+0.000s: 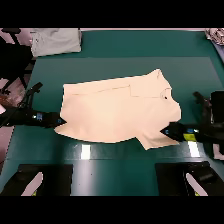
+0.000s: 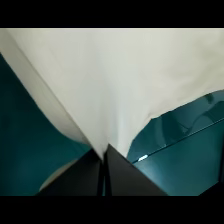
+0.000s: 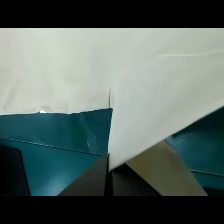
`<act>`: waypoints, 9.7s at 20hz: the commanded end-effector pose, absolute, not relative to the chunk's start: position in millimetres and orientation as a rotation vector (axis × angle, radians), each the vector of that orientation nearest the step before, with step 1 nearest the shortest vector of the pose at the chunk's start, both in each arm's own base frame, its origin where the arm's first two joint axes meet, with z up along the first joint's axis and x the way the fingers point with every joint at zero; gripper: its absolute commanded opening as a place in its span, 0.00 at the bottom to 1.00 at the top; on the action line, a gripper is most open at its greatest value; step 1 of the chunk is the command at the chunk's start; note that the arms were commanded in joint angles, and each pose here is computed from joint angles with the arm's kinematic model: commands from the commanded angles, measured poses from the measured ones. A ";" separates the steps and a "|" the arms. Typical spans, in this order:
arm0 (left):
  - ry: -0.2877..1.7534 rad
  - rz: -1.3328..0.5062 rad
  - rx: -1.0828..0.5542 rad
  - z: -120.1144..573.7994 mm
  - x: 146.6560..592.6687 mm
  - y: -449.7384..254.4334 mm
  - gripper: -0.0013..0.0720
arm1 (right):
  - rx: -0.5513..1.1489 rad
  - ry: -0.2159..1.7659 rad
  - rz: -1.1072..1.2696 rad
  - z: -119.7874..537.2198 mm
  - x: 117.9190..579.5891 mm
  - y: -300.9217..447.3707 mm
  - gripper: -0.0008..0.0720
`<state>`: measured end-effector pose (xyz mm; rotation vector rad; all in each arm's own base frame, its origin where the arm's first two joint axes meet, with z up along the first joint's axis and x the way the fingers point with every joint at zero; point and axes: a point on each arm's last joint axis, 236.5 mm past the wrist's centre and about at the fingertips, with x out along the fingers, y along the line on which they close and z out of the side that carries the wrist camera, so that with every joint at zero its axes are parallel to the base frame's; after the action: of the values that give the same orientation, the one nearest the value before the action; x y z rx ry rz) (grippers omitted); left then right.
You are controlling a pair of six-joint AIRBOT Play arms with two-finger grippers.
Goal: Fold the shirts.
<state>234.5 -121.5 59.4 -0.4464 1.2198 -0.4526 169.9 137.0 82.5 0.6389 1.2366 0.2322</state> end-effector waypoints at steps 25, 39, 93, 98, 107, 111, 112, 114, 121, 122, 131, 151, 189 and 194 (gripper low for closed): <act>0.922 0.031 -0.663 34.0 353.2 -46.9 0.05 | 0.623 0.944 0.237 84.2 408.3 84.5 0.03; 0.843 0.116 -0.675 -2.1 427.9 -23.1 0.05 | 0.549 1.071 0.325 31.1 493.0 123.0 0.03; 1.140 -0.601 0.181 -75.7 409.6 -277.1 0.05 | 0.655 1.167 0.577 149.9 395.7 219.9 0.03; 1.143 -0.570 0.130 -74.4 410.9 -280.1 0.05 | 0.603 1.231 0.697 169.3 389.2 297.7 0.03; 1.007 -0.464 0.027 28.3 434.3 -222.2 0.05 | 0.445 1.311 0.688 131.2 395.2 344.6 0.02; 0.908 -0.257 -0.039 100.3 441.5 -119.2 0.05 | 0.477 1.304 0.713 138.1 387.5 364.3 0.03; 0.861 -0.204 -0.059 120.6 442.1 -95.3 0.05 | 0.490 1.285 0.722 141.0 386.2 375.1 0.03; 0.764 -0.123 -0.088 160.9 436.5 -55.1 0.05 | 0.538 1.227 0.743 145.4 387.9 406.0 0.02; 0.826 -0.041 -0.118 180.2 387.4 -14.4 0.05 | 1.013 1.072 0.732 80.6 430.5 541.5 0.14; 0.865 -0.046 -0.120 174.0 380.7 -15.9 0.05 | 1.118 1.048 0.706 68.0 440.8 556.8 0.37; 0.931 -0.049 -0.105 164.1 368.6 -15.5 0.05 | 1.067 0.791 0.676 56.6 499.5 537.5 0.47; 0.989 -0.077 -0.060 155.1 358.4 -16.6 0.05 | 0.764 1.195 0.457 -41.6 372.5 308.0 0.82; 0.994 -0.203 -0.304 165.0 354.8 -66.9 0.05 | 0.842 0.526 -0.555 258.7 386.5 -270.0 0.02; 0.985 -0.203 -0.303 166.0 356.5 -66.6 0.05 | 0.780 0.567 -0.552 279.7 364.8 -264.3 0.02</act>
<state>355.0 -66.8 165.0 -0.3031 0.9926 -0.2024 380.1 -268.3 276.7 0.8011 0.5169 -0.5472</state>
